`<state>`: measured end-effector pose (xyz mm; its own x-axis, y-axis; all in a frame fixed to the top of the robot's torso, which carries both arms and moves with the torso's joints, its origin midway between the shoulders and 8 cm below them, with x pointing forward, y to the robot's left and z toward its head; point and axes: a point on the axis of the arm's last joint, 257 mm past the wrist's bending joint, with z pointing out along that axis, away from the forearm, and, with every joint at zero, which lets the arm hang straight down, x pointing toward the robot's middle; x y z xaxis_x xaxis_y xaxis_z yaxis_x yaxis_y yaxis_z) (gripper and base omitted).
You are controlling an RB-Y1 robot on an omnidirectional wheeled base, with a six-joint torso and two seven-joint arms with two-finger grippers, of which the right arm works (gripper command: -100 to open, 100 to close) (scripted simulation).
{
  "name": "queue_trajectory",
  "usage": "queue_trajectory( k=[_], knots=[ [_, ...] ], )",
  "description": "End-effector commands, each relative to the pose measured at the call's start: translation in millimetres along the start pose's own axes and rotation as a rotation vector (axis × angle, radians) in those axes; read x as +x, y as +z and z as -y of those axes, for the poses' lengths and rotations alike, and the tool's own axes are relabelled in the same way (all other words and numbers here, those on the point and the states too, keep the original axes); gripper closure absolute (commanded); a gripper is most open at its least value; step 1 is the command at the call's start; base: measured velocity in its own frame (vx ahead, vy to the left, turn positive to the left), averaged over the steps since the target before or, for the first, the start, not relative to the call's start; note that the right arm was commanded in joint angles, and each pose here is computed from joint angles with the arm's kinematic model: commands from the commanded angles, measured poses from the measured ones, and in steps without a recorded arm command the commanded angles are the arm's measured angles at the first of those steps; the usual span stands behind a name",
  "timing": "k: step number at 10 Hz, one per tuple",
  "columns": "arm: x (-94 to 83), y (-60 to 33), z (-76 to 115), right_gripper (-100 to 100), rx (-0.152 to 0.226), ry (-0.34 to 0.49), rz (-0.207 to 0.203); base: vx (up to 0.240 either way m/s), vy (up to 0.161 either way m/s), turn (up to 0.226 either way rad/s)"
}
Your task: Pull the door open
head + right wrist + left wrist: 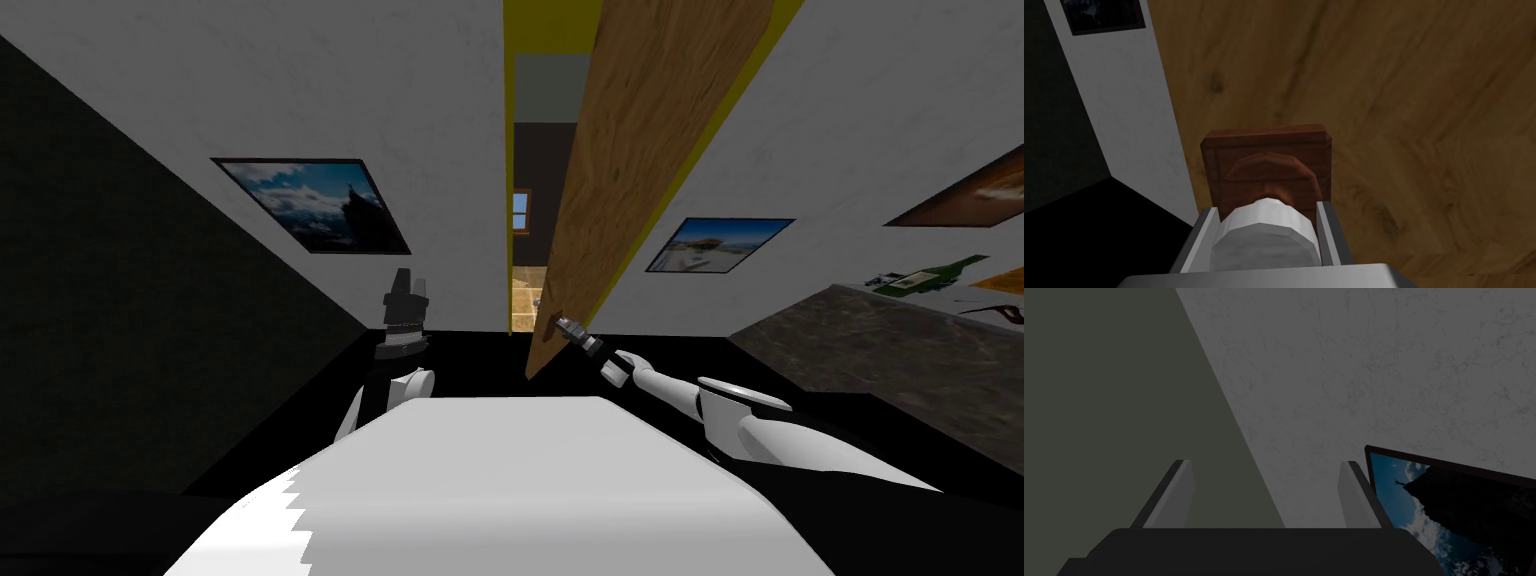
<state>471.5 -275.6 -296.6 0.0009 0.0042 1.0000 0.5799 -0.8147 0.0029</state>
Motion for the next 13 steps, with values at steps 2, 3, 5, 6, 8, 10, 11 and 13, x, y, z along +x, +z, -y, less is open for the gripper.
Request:
queue_trajectory(
  k=[2, 3, 5, 6, 8, 10, 11, 13],
  knots=[
    [-1.3, -3.6, 1.7, 100, 0.012, 0.002, 0.001, -0.094, -0.111, 0.107],
    [-1.2, -4.3, 1.7, 100, 0.015, 0.002, 0.001, -0.136, -0.167, 0.162],
    [-0.9, -7.6, 2.2, 100, 0.028, 0.002, -0.001, -0.146, -0.19, 0.139],
    [-0.7, -9.5, 2.4, 100, 0.035, 0.002, -0.001, -0.162, -0.211, 0.164],
    [-0.3, -13.1, 2.9, 100, 0.049, 0.002, -0.002, -0.179, -0.169, 0.161],
    [0.1, -16.3, 3.4, 100, 0.061, 0.003, -0.003, -0.168, -0.179, 0.13],
    [0.3, -17.9, 3.6, 100, 0.067, 0.003, -0.003, -0.124, -0.168, 0.109],
    [-1.3, -18.0, 4.3, 100, 0.07, 0.003, 0.001, -0.064, -0.112, 0.077]
  ],
)
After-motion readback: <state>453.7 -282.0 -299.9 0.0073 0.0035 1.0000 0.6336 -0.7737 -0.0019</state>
